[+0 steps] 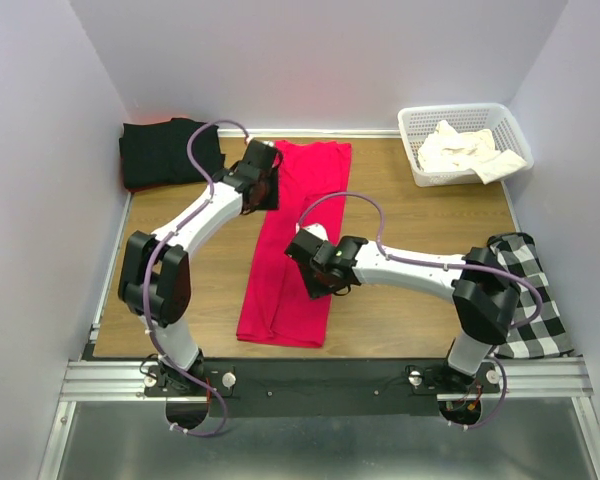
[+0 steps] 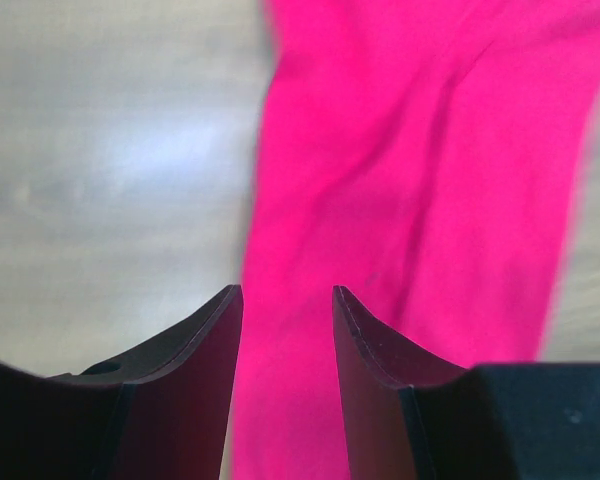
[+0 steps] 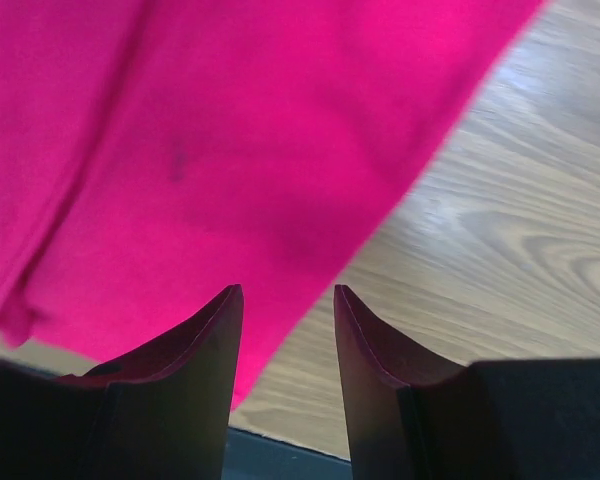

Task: Fold and stack the t-shirts
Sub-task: Rotate the tshirt 90 degrees

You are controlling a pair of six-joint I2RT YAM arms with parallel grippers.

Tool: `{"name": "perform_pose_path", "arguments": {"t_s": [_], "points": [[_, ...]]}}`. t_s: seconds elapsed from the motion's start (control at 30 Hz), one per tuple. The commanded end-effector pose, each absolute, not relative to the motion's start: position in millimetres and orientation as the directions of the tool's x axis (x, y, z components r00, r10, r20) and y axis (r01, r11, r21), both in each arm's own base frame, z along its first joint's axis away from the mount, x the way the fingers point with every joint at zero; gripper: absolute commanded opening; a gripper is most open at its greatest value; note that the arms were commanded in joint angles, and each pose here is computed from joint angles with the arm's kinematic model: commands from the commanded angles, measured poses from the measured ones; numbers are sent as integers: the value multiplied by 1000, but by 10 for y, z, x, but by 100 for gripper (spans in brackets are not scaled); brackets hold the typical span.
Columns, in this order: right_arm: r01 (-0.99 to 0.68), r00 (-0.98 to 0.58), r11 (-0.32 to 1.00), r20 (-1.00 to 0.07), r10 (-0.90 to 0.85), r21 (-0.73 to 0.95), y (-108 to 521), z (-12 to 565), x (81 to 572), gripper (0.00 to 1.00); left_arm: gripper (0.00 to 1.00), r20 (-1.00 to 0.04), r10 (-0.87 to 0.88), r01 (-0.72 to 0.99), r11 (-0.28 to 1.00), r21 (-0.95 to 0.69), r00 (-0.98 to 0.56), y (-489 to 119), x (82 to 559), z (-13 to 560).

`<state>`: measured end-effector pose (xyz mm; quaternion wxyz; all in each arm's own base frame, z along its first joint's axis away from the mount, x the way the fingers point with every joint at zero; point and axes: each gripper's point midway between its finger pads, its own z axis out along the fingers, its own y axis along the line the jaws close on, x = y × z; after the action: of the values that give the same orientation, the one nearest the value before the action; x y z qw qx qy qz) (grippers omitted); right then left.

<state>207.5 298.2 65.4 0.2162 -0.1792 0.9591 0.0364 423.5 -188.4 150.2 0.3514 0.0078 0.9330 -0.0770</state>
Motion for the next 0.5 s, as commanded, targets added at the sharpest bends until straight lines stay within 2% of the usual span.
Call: {"name": "perform_pose_path", "arguments": {"t_s": [0.0, 0.17, 0.47], "points": [[-480, -809, 870, -440, -390, 111, 3258, 736, 1927, 50, 50, -550, 8, 49, 997, -61, -835, -1478, 3684, 1162], [-546, -800, 824, -386, -459, 151, 3252, 615, 1701, 50, 50, -519, -27, 26, 995, -94, -854, -1355, 3427, 1122], [-558, -811, 818, -304, -501, 140, 3002, 296, 1463, 50, 50, -511, -77, -2, 989, -146, -856, -1272, 3312, 1167]]}}
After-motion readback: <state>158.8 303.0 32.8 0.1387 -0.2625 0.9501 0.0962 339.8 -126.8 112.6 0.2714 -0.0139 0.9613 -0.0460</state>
